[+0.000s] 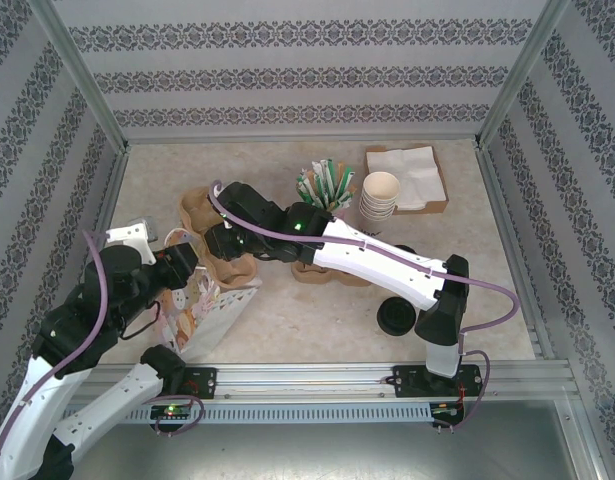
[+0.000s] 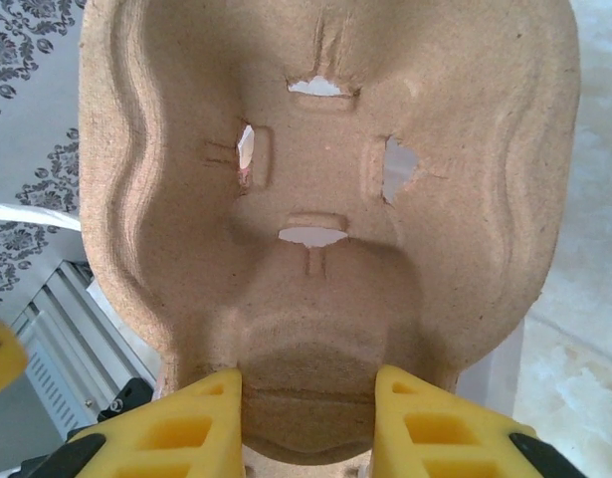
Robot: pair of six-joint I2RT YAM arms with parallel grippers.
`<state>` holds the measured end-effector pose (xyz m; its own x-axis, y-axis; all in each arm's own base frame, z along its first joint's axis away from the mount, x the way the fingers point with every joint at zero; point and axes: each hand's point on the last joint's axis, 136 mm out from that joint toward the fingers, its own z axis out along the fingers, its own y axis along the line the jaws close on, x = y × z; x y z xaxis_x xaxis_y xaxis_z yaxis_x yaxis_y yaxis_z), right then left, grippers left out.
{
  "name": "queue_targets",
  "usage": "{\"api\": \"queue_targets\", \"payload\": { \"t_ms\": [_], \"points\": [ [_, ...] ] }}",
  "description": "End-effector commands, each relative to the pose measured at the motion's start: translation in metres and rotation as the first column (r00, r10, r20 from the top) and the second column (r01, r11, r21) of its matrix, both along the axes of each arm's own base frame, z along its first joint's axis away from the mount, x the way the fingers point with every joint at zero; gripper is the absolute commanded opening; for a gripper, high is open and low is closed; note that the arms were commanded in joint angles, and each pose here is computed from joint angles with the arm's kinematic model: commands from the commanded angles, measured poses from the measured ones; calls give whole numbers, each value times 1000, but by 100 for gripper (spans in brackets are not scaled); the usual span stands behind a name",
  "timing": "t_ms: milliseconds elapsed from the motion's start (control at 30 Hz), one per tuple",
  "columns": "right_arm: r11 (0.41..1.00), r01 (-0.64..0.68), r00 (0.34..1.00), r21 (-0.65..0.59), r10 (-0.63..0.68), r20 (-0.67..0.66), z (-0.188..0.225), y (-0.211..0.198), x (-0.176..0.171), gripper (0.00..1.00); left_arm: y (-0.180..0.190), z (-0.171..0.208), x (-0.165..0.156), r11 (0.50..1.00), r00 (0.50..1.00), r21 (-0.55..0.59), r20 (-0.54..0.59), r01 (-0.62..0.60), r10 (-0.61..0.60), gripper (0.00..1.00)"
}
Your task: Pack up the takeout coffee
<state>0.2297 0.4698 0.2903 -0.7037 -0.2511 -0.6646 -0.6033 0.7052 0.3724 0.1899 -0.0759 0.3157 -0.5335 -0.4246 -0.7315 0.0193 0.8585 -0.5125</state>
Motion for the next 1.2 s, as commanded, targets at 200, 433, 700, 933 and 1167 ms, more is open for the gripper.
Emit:
{"api": "queue_targets", "payload": {
  "t_ms": [200, 433, 700, 933, 1167],
  "points": [
    [999, 1, 1000, 36, -1, 6, 12, -7, -8, 29, -22, 26, -1, 991, 992, -84, 77, 107, -100, 0],
    [989, 142, 985, 31, -145, 95, 31, -61, 18, 29, -67, 56, 9, 940, 956, -189, 127, 284, -263, 0],
    [957, 275, 932, 88, -288, 222, 73, -142, 26, 29, -113, 97, 23, 821, 897, -367, 238, 437, -372, 0],
    [949, 300, 911, 98, -315, 266, 86, -174, 19, 29, -117, 81, 24, 808, 896, -389, 232, 443, -379, 0],
    [963, 265, 935, 51, -269, 230, 68, -165, 11, 28, -100, 16, 6, 837, 926, -397, 132, 377, -354, 0]
  ]
}}
